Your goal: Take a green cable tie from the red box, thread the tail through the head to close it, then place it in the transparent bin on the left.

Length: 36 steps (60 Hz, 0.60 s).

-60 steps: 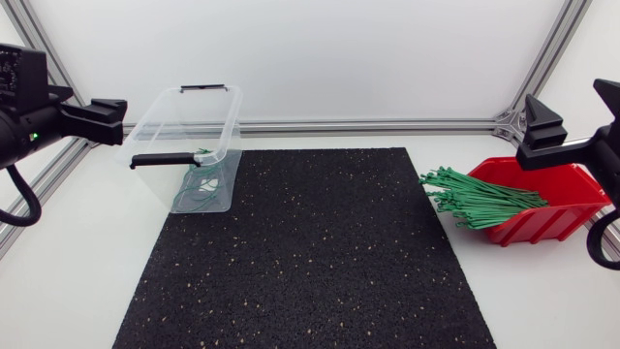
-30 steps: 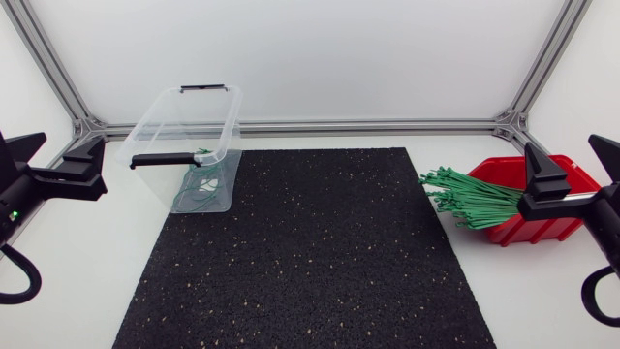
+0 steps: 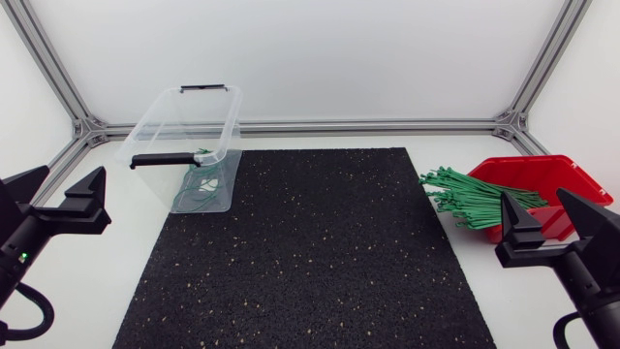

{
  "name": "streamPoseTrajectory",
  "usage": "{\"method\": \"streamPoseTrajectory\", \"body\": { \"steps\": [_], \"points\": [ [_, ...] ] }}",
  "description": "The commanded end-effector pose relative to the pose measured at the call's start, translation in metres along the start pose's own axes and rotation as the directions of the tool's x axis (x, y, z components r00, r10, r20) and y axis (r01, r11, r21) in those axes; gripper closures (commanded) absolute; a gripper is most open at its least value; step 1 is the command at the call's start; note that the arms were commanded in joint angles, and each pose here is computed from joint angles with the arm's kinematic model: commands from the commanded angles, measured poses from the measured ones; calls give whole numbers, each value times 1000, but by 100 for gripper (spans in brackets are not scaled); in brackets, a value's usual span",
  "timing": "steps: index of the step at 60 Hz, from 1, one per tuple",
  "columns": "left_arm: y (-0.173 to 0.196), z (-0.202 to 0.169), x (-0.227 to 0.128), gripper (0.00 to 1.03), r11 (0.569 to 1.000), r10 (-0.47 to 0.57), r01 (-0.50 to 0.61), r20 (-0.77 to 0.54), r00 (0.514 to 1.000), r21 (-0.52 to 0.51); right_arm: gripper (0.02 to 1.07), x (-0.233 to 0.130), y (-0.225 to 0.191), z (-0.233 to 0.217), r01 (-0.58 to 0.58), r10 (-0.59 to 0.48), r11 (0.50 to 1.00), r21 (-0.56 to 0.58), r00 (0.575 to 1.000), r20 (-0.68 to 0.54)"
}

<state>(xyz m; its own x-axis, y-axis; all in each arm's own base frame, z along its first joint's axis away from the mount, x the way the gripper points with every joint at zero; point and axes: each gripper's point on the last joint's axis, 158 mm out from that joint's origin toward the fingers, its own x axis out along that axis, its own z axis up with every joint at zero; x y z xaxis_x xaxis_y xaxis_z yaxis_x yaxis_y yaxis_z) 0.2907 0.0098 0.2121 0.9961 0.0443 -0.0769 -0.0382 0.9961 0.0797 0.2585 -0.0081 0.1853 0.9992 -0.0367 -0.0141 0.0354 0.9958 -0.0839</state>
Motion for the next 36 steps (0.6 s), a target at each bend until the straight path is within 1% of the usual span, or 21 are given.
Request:
{"method": "streamPoseTrajectory", "body": {
  "steps": [1,9,36],
  "points": [
    [-1,-15,-5,5,1000,-2,2,-11,1000,-31,6,-2,5,-19,-18,19,999,50,1000,-25],
    [-4,-26,-11,5,999,-12,11,-12,1000,-39,6,-4,9,-36,-27,30,996,83,999,-41],
    [-13,-64,-27,6,997,-45,44,-14,999,-65,7,-4,9,-36,-27,30,996,83,999,-41]
  ]
}}
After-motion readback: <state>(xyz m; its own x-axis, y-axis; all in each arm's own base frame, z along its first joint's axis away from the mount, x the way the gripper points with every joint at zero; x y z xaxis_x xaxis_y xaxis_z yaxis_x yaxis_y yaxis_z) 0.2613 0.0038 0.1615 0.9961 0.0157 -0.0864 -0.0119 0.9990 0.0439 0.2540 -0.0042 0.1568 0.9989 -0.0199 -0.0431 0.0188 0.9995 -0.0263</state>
